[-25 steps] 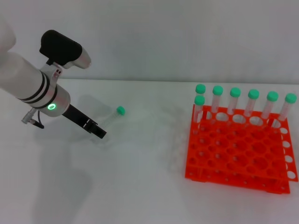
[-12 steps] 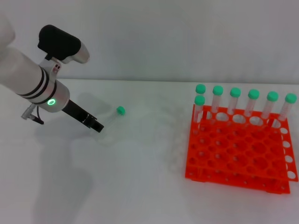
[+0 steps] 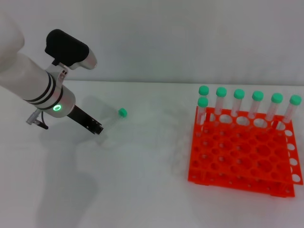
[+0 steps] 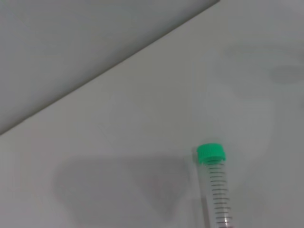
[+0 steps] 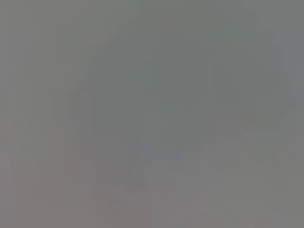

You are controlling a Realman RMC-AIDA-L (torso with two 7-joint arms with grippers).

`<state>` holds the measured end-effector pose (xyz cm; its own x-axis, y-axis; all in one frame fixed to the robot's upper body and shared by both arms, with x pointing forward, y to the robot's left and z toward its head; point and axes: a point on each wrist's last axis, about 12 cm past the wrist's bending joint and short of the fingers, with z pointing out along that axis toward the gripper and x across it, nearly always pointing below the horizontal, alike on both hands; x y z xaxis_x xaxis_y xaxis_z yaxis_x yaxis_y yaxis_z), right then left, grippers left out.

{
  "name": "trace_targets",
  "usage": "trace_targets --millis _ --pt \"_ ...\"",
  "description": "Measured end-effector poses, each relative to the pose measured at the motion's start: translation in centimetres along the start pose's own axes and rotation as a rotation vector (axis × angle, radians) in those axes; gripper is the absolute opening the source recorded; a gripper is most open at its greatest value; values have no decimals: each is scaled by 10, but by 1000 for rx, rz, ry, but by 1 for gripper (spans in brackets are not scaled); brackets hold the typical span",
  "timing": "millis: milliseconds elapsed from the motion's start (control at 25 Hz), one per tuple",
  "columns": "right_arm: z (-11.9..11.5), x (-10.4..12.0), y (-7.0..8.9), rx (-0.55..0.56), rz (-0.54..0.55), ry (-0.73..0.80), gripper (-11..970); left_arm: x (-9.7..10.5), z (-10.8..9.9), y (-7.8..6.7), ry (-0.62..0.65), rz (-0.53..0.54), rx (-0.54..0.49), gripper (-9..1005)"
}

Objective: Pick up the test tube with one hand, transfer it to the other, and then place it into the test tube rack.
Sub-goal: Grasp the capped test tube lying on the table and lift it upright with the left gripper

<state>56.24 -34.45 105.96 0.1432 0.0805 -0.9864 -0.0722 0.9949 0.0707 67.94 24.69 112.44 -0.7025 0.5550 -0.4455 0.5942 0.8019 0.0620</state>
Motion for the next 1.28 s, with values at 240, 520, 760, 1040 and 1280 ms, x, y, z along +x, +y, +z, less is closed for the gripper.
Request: trace_targets --millis 240,520,760,1040,1280 --pt "-1 0 0 0 3 2 836 4 5 -2 -2 4 -12 273" --pt "0 0 0 -2 9 0 835 2 6 -5 0 25 -13 269" --pt "0 0 0 0 10 0 833 6 9 -7 6 37 -5 274" --pt "0 0 0 -1 10 0 832 9 10 -4 2 33 -29 240" --pt "-1 1 -1 0 24 3 830 6 10 0 -21 27 -62 211"
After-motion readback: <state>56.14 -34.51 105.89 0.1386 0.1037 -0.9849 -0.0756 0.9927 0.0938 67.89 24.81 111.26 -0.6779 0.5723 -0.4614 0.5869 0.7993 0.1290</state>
